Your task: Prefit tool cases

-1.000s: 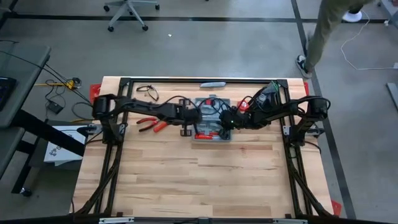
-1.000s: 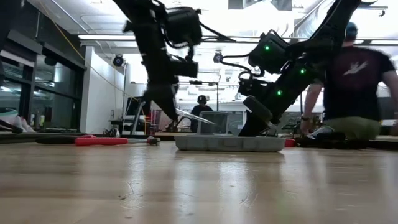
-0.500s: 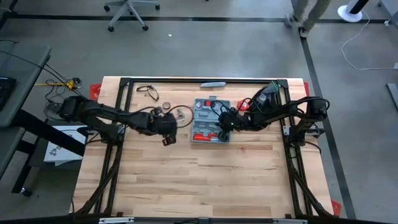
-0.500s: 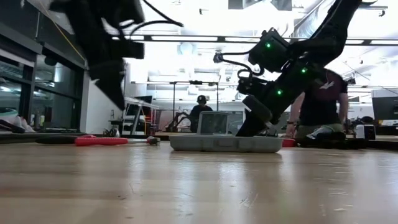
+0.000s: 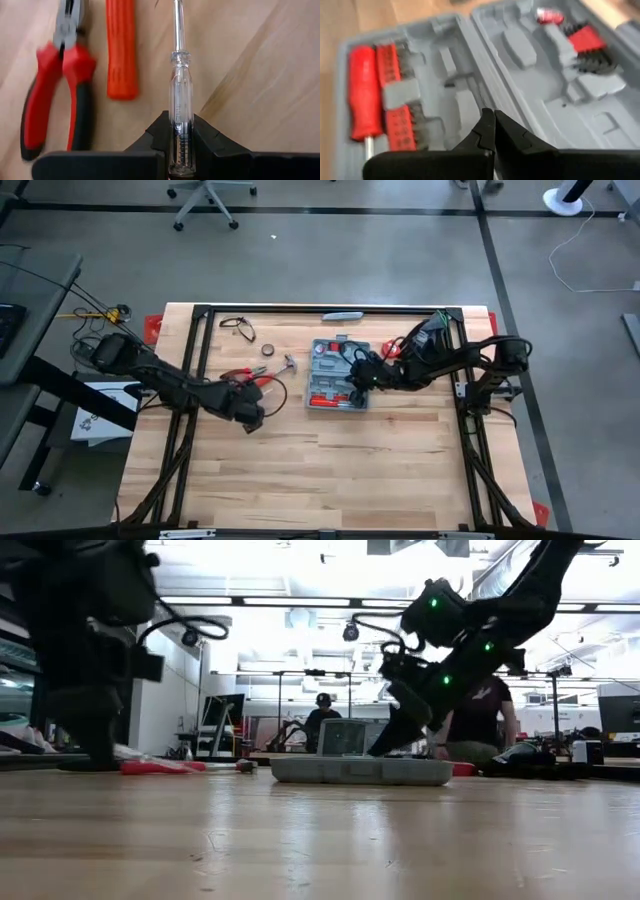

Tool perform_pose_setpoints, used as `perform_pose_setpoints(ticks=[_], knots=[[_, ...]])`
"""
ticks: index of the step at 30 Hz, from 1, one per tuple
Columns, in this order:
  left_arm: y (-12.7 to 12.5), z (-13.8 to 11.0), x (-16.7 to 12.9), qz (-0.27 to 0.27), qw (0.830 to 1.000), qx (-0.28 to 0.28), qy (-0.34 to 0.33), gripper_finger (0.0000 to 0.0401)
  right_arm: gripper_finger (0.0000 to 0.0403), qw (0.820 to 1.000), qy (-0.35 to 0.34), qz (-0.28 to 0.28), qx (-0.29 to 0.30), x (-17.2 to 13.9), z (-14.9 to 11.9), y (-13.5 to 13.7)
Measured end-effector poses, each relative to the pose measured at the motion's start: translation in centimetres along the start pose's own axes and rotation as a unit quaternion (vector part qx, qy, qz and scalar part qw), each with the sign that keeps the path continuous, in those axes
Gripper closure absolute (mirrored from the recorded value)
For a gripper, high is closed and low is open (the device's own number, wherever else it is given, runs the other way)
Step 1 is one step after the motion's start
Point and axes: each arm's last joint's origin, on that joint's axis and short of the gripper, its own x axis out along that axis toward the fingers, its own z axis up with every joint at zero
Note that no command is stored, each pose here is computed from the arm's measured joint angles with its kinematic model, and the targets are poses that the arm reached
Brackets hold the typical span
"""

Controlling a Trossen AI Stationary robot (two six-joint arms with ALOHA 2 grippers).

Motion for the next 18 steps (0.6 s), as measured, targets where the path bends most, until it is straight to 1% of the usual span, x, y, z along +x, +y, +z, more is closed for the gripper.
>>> perform_pose_setpoints(ticks=[4, 6, 8, 12, 15, 18], knots=[[0.3, -1.1, 0.0, 0.02, 0.999, -0.007, 0.024, 0.0371, 0.0403, 1.0, -0.031, 0.007, 0.001, -1.8, 1.5, 0.0], [0.3, -1.5, 0.1, 0.018, 0.999, -0.011, 0.034, 0.0366, 0.0403, 0.999, -0.035, 0.007, 0.0, -2.7, 2.0, -0.1], [0.2, -1.9, 0.1, 0.012, 0.999, -0.015, 0.045, 0.0344, 0.0403, 0.999, -0.031, 0.003, -0.008, -3.5, 2.2, -0.2], [0.0, -2.3, -0.3, 0.01, 0.998, -0.027, 0.049, 0.0298, 0.0403, 0.999, -0.017, -0.023, -0.014, -4.6, 2.2, -0.6], [-0.1, -2.4, -1.1, 0.0, 0.998, -0.031, 0.048, 0.0282, 0.0403, 0.999, -0.004, -0.033, -0.017, -4.9, 2.0, -0.7], [0.0, -1.8, -2.4, -0.007, 0.999, -0.037, 0.022, 0.0278, 0.0403, 0.999, 0.008, -0.033, -0.02, -4.9, 1.7, -0.6]])
